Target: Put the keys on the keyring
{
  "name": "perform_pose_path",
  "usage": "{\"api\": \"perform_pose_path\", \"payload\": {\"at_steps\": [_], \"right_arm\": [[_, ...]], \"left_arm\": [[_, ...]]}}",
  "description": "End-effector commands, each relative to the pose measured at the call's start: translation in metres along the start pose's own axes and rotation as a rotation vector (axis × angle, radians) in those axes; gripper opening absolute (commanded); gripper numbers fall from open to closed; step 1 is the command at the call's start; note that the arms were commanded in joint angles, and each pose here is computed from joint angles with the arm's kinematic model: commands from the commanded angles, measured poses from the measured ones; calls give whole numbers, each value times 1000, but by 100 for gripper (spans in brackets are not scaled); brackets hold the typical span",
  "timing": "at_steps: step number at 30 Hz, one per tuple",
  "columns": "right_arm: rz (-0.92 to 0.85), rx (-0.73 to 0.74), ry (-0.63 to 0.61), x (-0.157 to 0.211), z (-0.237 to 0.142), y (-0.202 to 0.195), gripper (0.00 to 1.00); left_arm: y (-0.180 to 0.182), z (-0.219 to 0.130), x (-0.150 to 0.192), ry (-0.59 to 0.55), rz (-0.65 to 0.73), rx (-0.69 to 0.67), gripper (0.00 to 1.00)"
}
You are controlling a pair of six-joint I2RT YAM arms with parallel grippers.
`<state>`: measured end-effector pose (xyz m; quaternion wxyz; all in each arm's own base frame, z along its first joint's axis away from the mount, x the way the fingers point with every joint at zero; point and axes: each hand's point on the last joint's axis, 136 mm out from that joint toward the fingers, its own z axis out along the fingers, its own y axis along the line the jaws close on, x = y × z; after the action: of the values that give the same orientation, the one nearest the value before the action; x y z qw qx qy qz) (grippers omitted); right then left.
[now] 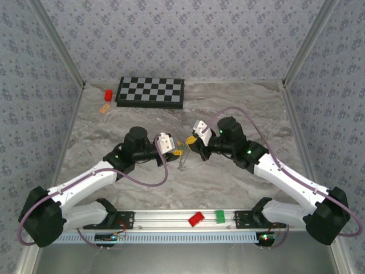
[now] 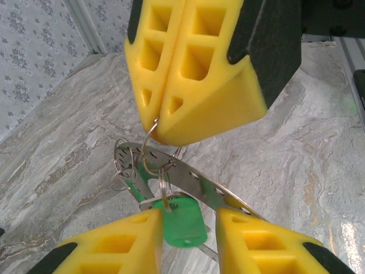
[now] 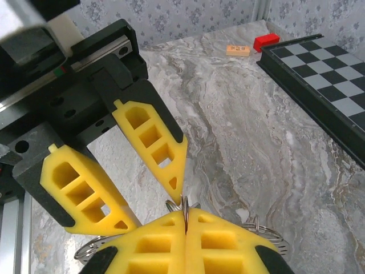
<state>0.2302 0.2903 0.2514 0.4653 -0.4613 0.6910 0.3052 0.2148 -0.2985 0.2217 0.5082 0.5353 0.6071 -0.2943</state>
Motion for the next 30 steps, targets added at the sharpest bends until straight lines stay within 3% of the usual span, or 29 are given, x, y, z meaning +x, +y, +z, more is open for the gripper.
{"api": "perform_pose_path", "payload": {"at_steps": [1, 9, 12, 14, 19, 25, 30], "right_arm": [[-5, -11, -97, -16, -6, 1, 0], [-13, -17, -246, -34, -10, -9, 0], [-33, -35, -304, -44, -13, -8, 0], [-43, -43, -338, -49, -15, -9, 0], [-48, -71, -422, -61, -17, -9, 0], [-44, -115, -480, -71, -19, -9, 0], [-34, -131, -503, -75, -22, -10, 0]], "left_arm": [[7, -9, -27, -82, -11, -34, 33], [30, -33, -66, -211, -176, -103, 36], [43, -40, -80, -287, -272, -129, 50], [46, -40, -86, -312, -322, -108, 51], [46, -37, -98, -334, -386, -26, 51], [56, -45, -109, -414, -440, 4, 40], [51, -42, -106, -405, -450, 60, 39]]}}
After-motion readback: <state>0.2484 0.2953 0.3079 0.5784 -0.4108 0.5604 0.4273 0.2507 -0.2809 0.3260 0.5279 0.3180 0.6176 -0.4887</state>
